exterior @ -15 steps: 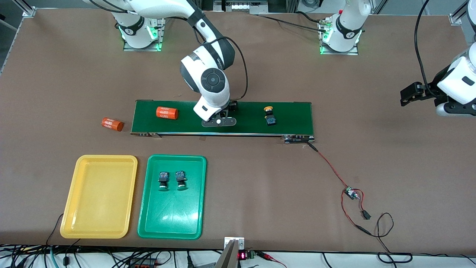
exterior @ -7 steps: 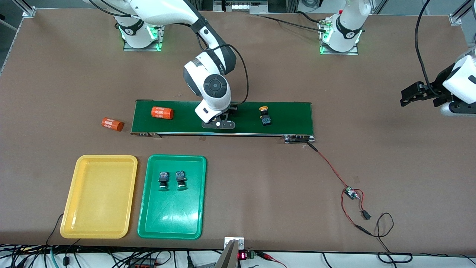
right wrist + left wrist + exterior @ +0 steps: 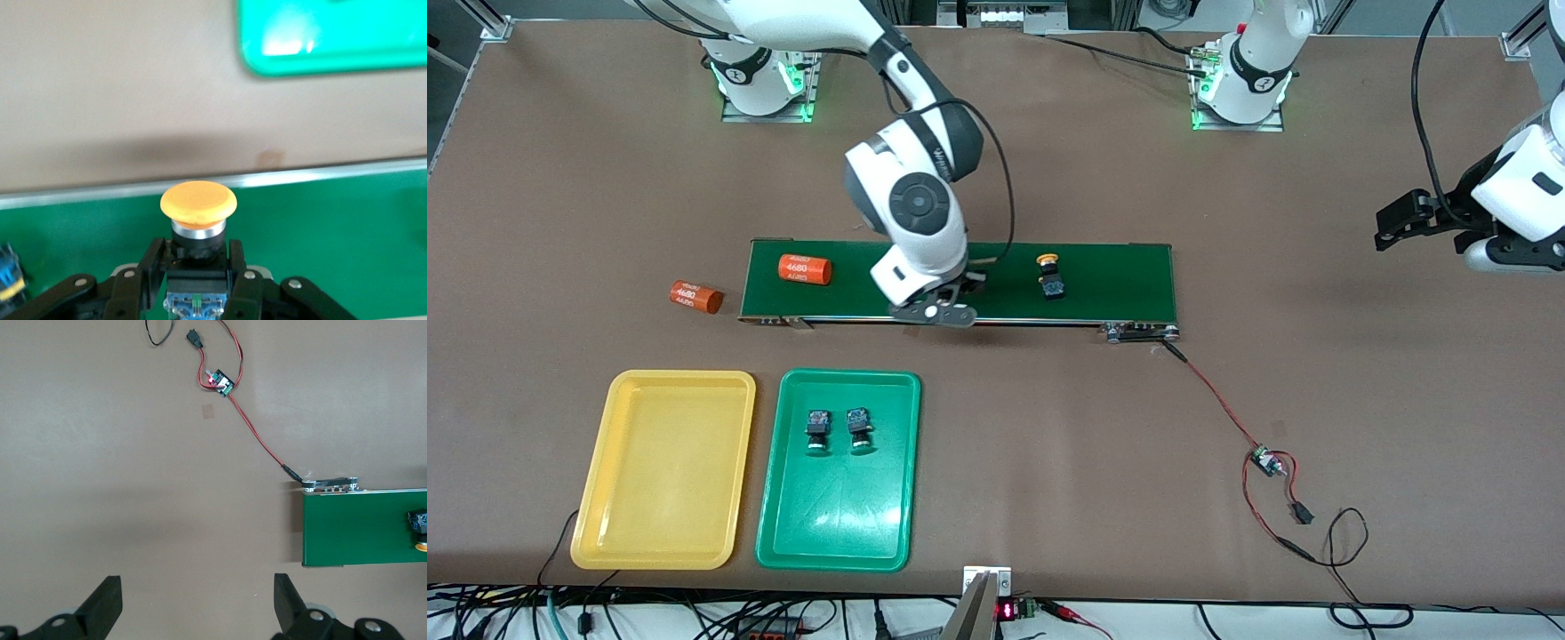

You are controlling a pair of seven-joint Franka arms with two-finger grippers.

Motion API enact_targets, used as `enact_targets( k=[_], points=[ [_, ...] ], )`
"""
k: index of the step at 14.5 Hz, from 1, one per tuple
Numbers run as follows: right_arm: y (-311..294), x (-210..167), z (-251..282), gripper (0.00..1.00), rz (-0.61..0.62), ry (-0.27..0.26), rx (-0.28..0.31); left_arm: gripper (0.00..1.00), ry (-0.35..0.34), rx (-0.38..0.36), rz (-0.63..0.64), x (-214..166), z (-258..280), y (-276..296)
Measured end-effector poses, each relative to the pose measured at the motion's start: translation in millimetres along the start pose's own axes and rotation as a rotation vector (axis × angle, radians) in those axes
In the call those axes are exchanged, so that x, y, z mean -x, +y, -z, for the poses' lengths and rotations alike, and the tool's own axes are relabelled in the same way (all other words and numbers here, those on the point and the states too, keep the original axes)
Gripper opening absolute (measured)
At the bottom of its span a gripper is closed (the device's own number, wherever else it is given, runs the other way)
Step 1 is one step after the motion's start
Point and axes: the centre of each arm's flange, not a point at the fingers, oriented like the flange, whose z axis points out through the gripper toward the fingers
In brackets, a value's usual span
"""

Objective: Sort buttons by color to trays
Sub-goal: 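Carry the yellow button with the right gripper to the yellow tray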

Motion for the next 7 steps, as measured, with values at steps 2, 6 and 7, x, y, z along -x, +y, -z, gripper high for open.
enact_targets(
  k=[2,6,7],
  points=[
    [40,-41,22,0.43,-0.075,0.039,0.025,1.0,0.013,-0.004,-0.012,12,3,8],
    [144,-119,16,0.43,-0.18,0.06,0.054,1.0,-0.002,-0.006,-0.029,25,-3,17],
    [175,-136,13,0.43,-0.171,0.053,0.057,1.0,-0.006,-0.006,-0.034,25,-5,19]
  ],
)
